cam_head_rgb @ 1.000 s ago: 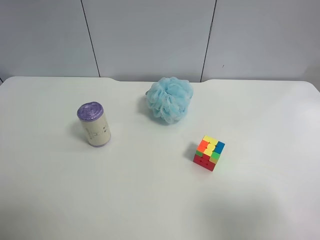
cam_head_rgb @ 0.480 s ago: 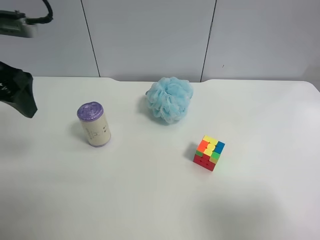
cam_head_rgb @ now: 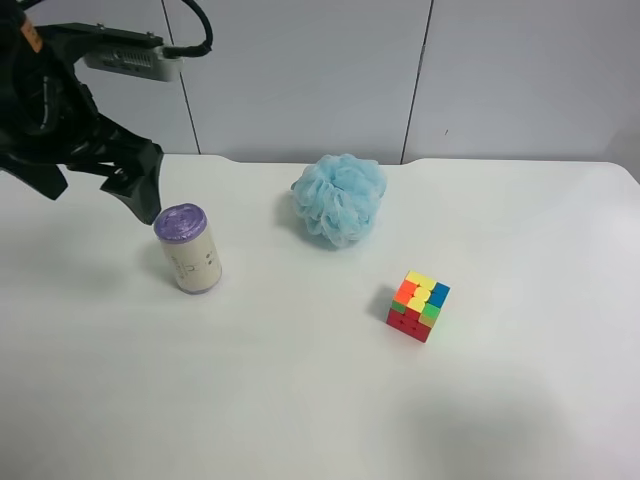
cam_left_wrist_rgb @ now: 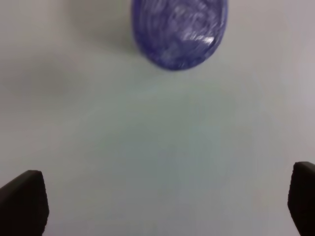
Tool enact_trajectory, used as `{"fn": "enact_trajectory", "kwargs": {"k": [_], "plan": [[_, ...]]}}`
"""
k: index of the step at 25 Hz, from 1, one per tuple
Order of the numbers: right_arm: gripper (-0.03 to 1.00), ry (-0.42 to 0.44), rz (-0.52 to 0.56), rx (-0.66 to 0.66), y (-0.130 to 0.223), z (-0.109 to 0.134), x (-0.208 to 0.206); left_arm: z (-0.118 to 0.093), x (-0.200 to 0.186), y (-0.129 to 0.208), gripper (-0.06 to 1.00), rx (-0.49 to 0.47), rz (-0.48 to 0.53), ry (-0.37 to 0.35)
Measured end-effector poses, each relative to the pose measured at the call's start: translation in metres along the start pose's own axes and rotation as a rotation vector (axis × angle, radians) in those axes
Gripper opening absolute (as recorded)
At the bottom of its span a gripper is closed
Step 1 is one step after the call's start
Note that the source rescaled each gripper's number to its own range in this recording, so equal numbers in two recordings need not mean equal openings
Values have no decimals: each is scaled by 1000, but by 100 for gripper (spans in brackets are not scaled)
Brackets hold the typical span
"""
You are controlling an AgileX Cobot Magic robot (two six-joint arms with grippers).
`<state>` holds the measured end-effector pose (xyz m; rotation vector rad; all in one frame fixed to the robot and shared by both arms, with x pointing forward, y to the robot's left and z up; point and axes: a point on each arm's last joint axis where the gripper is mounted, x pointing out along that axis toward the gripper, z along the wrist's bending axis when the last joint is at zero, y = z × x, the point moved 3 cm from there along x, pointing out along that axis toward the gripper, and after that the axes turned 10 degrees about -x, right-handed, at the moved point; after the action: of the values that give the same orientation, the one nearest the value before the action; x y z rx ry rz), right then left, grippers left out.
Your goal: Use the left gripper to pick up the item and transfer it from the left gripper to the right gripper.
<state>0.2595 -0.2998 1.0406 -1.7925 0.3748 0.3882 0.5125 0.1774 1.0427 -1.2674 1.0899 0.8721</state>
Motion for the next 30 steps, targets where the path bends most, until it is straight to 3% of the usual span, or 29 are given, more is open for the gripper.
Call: {"fn": "enact_trajectory", "kwargs": {"k": [7, 30], "plan": [[100, 0, 0, 0, 0, 0, 0, -15, 26, -12, 100, 29, -5, 21], [100, 0, 0, 0, 0, 0, 0, -26, 94, -34, 100, 108, -30, 15]]}}
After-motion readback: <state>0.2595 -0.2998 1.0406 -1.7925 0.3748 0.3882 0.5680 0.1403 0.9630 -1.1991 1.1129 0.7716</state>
